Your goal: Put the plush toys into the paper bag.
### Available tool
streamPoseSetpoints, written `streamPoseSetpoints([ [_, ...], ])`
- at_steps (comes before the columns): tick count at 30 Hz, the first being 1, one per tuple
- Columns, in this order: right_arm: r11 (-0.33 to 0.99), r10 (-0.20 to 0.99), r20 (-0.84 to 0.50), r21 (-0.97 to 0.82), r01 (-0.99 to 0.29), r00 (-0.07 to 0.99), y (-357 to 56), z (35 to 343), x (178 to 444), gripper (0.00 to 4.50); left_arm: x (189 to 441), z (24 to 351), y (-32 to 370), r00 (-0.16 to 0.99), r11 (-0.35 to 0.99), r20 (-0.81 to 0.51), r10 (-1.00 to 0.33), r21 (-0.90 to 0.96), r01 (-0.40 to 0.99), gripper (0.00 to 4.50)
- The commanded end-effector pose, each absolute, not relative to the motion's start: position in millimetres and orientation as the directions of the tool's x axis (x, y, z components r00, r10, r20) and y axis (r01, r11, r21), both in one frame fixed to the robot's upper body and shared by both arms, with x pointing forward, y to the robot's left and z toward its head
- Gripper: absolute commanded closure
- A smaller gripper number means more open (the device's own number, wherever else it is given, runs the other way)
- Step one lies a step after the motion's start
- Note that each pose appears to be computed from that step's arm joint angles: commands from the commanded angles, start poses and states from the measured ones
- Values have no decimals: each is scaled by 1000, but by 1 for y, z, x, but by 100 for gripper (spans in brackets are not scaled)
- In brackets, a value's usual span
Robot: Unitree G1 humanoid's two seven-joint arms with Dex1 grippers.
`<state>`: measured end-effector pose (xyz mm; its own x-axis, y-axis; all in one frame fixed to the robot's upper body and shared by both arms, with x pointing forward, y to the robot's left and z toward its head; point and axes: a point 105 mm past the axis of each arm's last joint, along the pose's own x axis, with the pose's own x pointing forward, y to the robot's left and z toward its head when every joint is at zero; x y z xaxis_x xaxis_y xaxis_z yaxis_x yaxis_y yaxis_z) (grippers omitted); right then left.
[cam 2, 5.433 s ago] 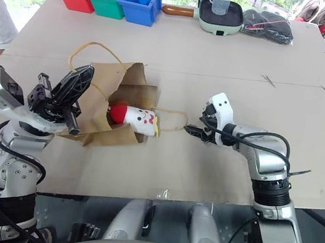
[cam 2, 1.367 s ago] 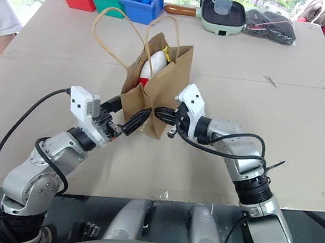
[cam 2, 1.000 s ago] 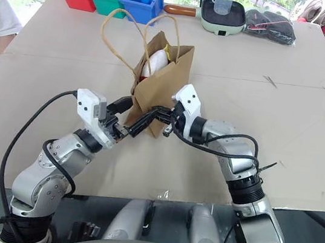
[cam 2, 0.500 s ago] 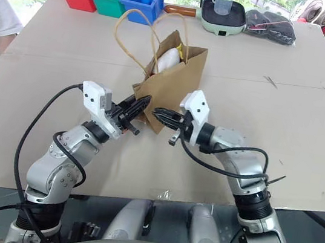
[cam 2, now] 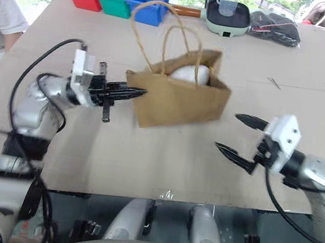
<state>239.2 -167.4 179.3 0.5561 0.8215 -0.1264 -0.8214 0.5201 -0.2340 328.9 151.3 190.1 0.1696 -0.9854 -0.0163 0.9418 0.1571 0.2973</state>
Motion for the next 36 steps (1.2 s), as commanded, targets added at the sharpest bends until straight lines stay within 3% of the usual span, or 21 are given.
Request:
streamPoseSetpoints([
  [1, 535, 813, -83, -286, -795, 577, -174, 198, 228, 7, 341, 189, 152, 101, 74, -65, -993, 325, 943, 450],
  [7, 553, 801, -84, -277, -786, 592, -174, 193, 227, 7, 359, 179, 143, 110, 69, -117, -987, 310, 948, 450],
  [10, 552, 801, -86, -274, -788, 592, -174, 190, 230, 0, 362, 177, 141, 112, 75, -117, -987, 288, 955, 357],
  [16, 535, 809, -103, -280, -797, 579, -179, 190, 231, 0, 357, 194, 163, 212, 201, -26, -977, 228, 953, 93],
  [21, 519, 814, -129, -277, -809, 567, -192, 191, 230, 0, 327, 201, 189, 337, 336, 8, -941, 110, 936, 93],
  [30, 547, 762, -233, -267, -794, 604, -229, 184, 223, 0, 248, 165, 205, 548, 556, -112, -829, -57, 830, 93],
  [36, 562, 746, -258, -252, -788, 615, -232, 176, 221, 0, 224, 143, 212, 632, 650, -163, -757, -99, 753, 93],
])
